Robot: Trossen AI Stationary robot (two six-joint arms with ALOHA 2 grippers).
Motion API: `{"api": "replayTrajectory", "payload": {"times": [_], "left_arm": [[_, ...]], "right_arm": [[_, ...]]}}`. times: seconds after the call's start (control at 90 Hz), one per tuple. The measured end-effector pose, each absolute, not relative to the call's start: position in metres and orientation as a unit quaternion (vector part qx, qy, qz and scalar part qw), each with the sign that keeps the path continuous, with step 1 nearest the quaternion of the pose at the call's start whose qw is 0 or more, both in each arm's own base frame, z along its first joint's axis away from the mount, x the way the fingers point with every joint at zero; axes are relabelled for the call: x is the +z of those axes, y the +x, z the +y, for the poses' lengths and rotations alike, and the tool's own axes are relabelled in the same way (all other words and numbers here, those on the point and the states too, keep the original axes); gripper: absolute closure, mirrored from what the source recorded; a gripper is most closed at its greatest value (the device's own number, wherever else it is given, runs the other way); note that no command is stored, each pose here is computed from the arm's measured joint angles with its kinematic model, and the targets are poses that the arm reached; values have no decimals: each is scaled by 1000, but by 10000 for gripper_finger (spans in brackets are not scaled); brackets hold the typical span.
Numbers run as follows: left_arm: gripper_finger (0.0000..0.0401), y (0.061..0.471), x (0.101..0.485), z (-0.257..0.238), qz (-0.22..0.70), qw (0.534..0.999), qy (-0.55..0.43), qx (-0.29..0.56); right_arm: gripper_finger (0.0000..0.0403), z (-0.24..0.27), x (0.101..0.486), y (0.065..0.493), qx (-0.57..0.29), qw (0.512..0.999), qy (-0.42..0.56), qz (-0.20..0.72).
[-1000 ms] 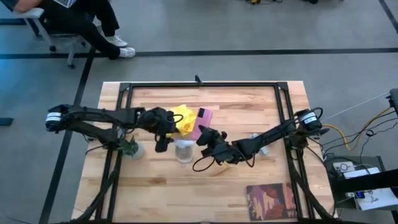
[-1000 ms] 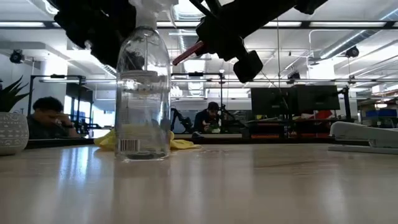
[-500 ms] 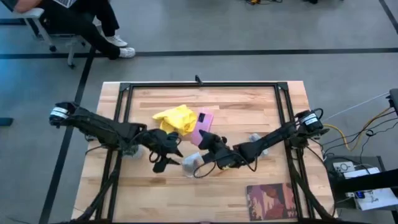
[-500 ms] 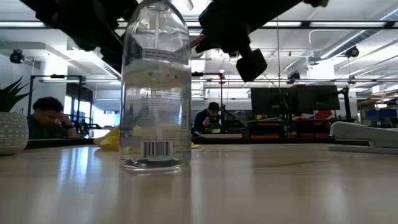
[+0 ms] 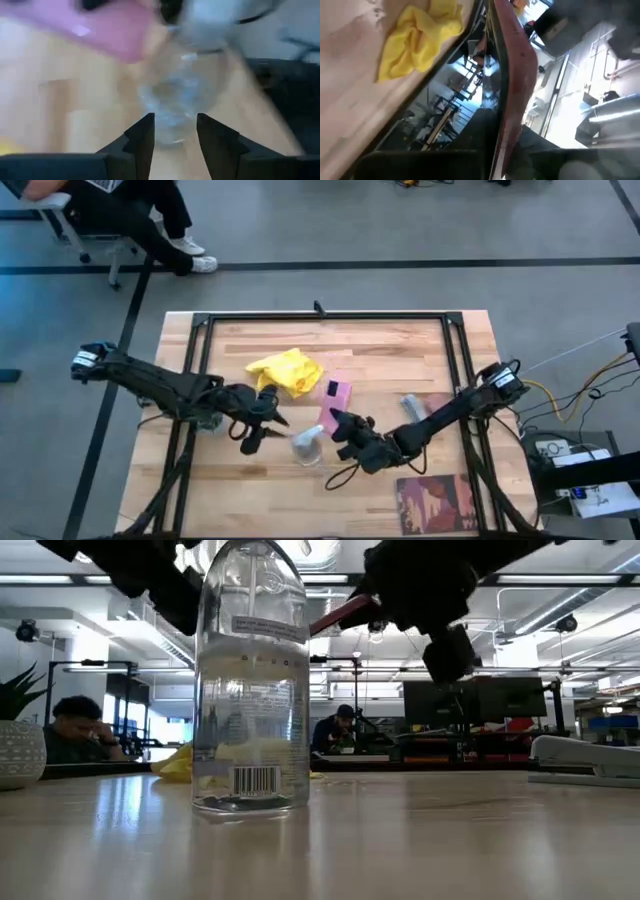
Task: Apply microfiber cloth
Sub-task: Spray the front and back of the cellphone using the spray bottle
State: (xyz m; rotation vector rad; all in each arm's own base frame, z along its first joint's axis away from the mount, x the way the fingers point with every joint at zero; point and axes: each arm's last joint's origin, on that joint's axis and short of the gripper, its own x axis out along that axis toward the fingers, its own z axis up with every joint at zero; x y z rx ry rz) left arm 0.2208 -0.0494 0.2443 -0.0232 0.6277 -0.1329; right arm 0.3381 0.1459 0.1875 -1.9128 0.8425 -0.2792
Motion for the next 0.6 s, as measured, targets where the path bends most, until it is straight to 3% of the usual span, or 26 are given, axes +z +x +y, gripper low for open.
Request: {"api": "replayTrajectory", "payload": {"times": [0.111,0.244,0.444,0.6], "left_arm": [[284,219,237,-46,320,947,1,-18],[291,225,226,-47,320,947,-14,-7],[299,237,205,-49,319,947,-37,-3],[300,244,192,-53,342,937,-63,-13]], "right_arm": [[400,151,177,329,-90,479,-798,354],[400,158,164,316,-70,494,-790,355],[400,176,161,307,-45,580,-749,317],[400,188,175,316,-31,681,-677,277]]}}
